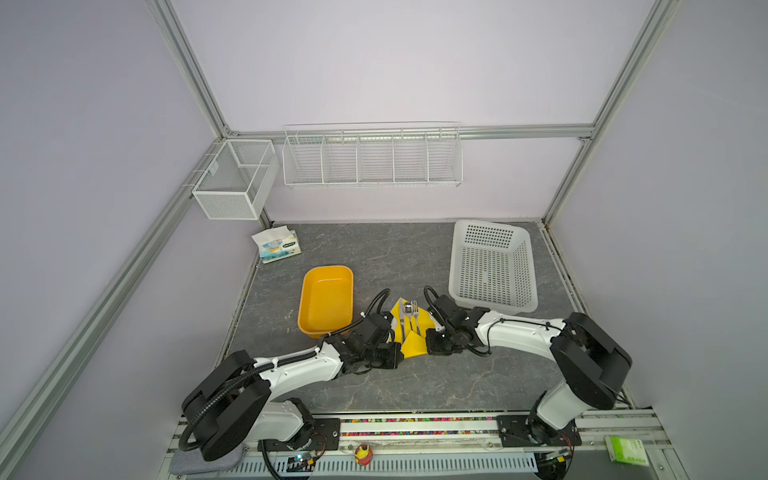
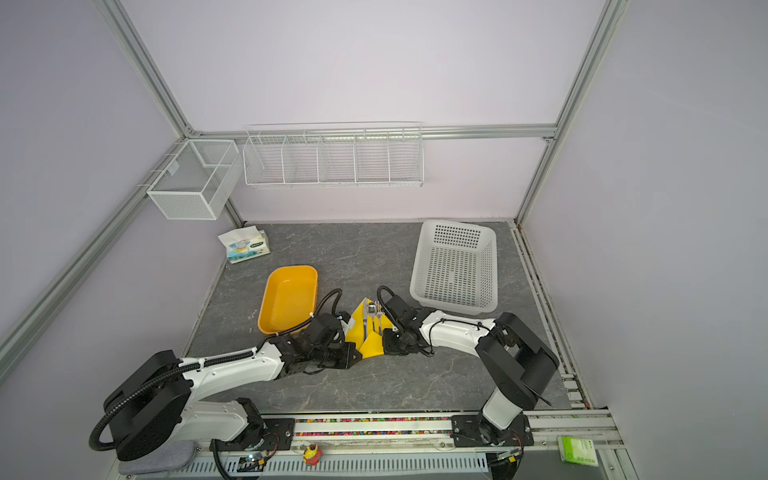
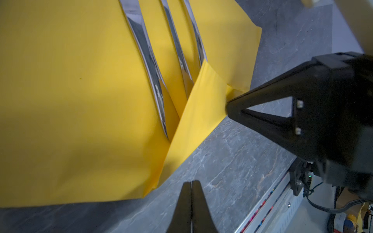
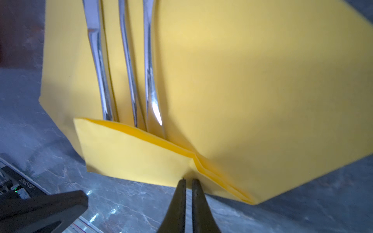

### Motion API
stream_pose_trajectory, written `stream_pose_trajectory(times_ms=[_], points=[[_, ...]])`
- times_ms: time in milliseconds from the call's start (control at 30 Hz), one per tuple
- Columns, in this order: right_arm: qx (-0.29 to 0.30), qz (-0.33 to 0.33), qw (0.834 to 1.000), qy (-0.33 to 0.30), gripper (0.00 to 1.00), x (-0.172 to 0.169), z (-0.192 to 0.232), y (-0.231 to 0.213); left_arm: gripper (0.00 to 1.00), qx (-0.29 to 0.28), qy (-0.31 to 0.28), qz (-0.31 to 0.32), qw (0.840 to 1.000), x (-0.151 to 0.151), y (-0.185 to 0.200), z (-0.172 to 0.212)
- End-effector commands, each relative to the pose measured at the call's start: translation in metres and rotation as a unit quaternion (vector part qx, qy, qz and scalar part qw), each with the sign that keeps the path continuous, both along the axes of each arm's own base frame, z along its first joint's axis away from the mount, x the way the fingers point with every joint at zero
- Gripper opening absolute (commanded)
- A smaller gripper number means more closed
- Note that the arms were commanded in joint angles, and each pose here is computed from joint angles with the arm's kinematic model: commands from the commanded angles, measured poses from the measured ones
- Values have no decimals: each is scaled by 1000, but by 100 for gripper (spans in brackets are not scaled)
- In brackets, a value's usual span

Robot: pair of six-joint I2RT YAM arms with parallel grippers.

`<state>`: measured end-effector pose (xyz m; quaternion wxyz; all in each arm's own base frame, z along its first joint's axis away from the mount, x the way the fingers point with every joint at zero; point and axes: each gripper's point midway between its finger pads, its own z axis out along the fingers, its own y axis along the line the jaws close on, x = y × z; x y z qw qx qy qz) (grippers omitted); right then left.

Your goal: Place the utensils on the paper napkin and roll it up

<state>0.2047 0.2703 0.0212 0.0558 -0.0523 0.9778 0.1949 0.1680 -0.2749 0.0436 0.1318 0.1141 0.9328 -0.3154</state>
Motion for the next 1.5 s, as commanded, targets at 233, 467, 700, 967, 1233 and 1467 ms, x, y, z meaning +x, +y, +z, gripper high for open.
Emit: stream_pose_trajectory(times_ms=[233,467,700,967,1233,1467], points=[[-14,-2,1000,4,12,-1,-1,-3,4,77,28,58,995,1,29,-39],[-14,-2,1000,5,12,-1,-2,-3,4,77,45,93,992,-10,47,-42],[-15,-2,1000,5,12,-2,-3,-3,6,79,50,111,989,-9,54,-34],[-16,-3,1000,4,12,-2,-1,-4,7,60,1,140,988,5,59,-6],[-16,-6,1000,6,12,-1,-1,-3,10,-50,-73,77,993,19,20,48],[-7,-5,1000,-3,13,4,9,4,9,-64,-34,-26,997,18,-31,48]])
